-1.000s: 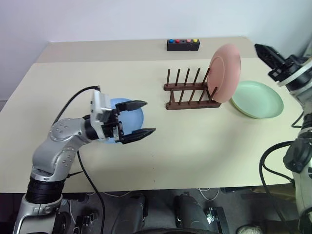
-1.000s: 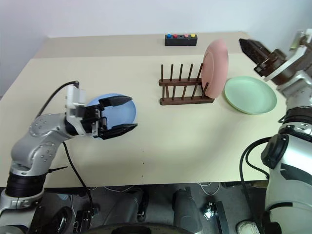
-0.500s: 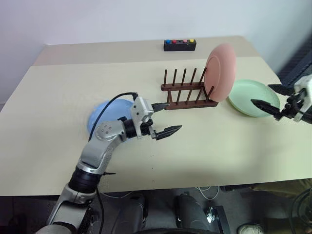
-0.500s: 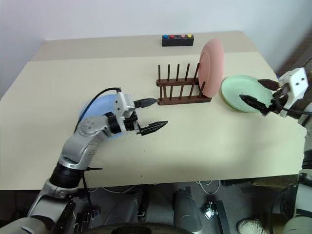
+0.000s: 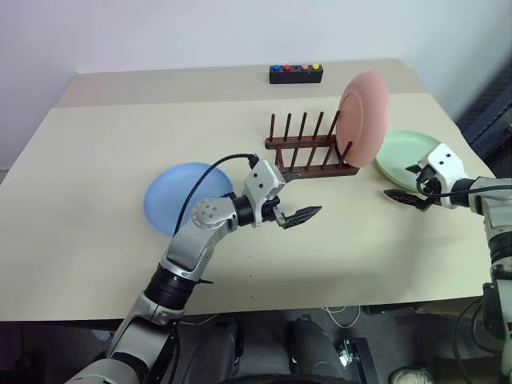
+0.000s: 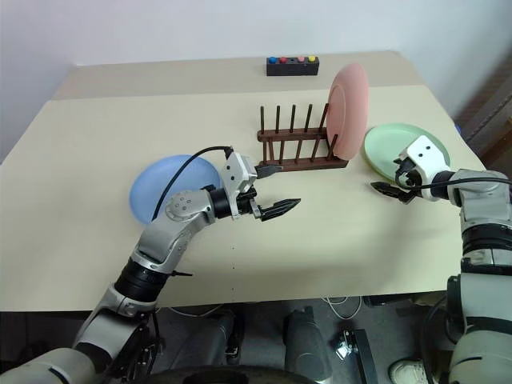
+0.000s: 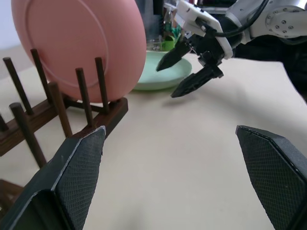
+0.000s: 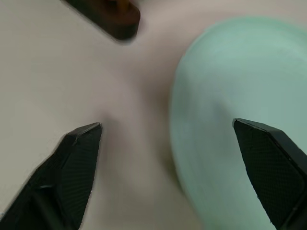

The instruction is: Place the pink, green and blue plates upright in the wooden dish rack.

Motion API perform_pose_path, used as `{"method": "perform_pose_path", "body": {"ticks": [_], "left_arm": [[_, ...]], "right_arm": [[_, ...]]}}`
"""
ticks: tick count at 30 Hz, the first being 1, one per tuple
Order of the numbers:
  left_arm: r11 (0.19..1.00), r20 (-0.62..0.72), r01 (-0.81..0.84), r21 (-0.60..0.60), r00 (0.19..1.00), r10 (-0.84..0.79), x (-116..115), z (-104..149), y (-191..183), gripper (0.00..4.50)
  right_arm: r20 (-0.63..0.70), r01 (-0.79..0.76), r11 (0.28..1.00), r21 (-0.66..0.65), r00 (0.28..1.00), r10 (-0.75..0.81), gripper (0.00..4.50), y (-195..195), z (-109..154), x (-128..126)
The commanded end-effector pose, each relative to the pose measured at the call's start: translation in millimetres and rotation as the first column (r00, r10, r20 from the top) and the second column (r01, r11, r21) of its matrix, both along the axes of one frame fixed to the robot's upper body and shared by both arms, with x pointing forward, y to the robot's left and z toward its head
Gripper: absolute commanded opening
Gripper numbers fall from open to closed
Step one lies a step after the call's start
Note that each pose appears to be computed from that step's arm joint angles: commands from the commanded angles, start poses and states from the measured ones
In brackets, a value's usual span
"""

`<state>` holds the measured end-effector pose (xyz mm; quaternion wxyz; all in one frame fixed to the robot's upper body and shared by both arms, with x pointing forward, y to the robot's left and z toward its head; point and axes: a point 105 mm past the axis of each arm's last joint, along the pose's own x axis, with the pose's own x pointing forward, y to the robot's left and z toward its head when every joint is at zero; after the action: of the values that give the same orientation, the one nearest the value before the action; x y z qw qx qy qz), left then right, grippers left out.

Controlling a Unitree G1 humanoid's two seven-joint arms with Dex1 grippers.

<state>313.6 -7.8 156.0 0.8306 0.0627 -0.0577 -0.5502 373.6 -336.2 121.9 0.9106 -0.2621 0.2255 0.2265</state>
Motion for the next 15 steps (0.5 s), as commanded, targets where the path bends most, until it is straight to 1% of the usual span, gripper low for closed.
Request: {"method": "perform_pose_path", "body": {"ticks": [1, 3, 4, 6, 9, 11, 13, 14, 15], "left_arm": [[1.000, 0.055, 0.021, -0.018, 0.998, -0.020, -6.2, 13.1, -4.0, 4.50], [1.000, 0.054, 0.019, -0.018, 0.998, -0.018, -6.2, 13.4, -3.5, 4.50], [1.000, 0.054, 0.020, -0.021, 0.998, -0.019, -6.7, 14.1, -3.0, 4.50], [1.000, 0.055, 0.020, -0.024, 0.998, -0.018, -7.0, 14.9, -2.1, 4.50], [1.000, 0.054, 0.018, -0.024, 0.998, -0.017, -6.5, 14.7, -0.9, 4.50], [0.999, 0.054, 0.014, -0.032, 0.998, -0.012, -5.6, 15.6, 0.0, 4.50], [0.998, 0.047, 0.008, -0.055, 0.999, -0.006, -3.7, 19.6, 1.7, 4.50], [0.998, 0.050, 0.006, -0.062, 0.999, -0.003, -2.6, 21.5, 2.7, 4.50], [0.998, 0.054, 0.005, -0.069, 0.999, -0.001, -1.4, 23.4, 3.6, 4.50]], "right_arm": [[0.002, 0.047, 0.997, -0.056, 0.999, -0.047, 2.67, -6.8, -0.3, 5.3], [0.003, 0.061, 0.997, -0.048, 0.998, -0.061, 1.62, -7.0, -0.3, 7.4], [0.006, 0.066, 0.997, -0.044, 0.998, -0.066, 1.19, -7.3, 0.8, 8.2], [0.016, 0.067, 0.998, -0.018, 0.998, -0.066, 0.07, -6.8, 5.3, 9.2], [0.064, 0.087, 0.996, 0.031, 0.994, -0.089, 0.02, -8.6, 19.8, 13.2], [0.126, 0.101, 0.994, 0.038, 0.986, -0.105, 0.02, -10.3, 33.6, 17.6], [0.302, 0.185, 0.975, 0.121, 0.929, -0.214, 0.02, -16.4, 72.6, 30.9], [0.389, 0.203, 0.962, 0.185, 0.883, -0.261, 0.02, -17.7, 96.2, 35.7], [0.448, 0.206, 0.945, 0.253, 0.841, -0.303, 0.02, -18.2, 116.2, 38.6]]}}
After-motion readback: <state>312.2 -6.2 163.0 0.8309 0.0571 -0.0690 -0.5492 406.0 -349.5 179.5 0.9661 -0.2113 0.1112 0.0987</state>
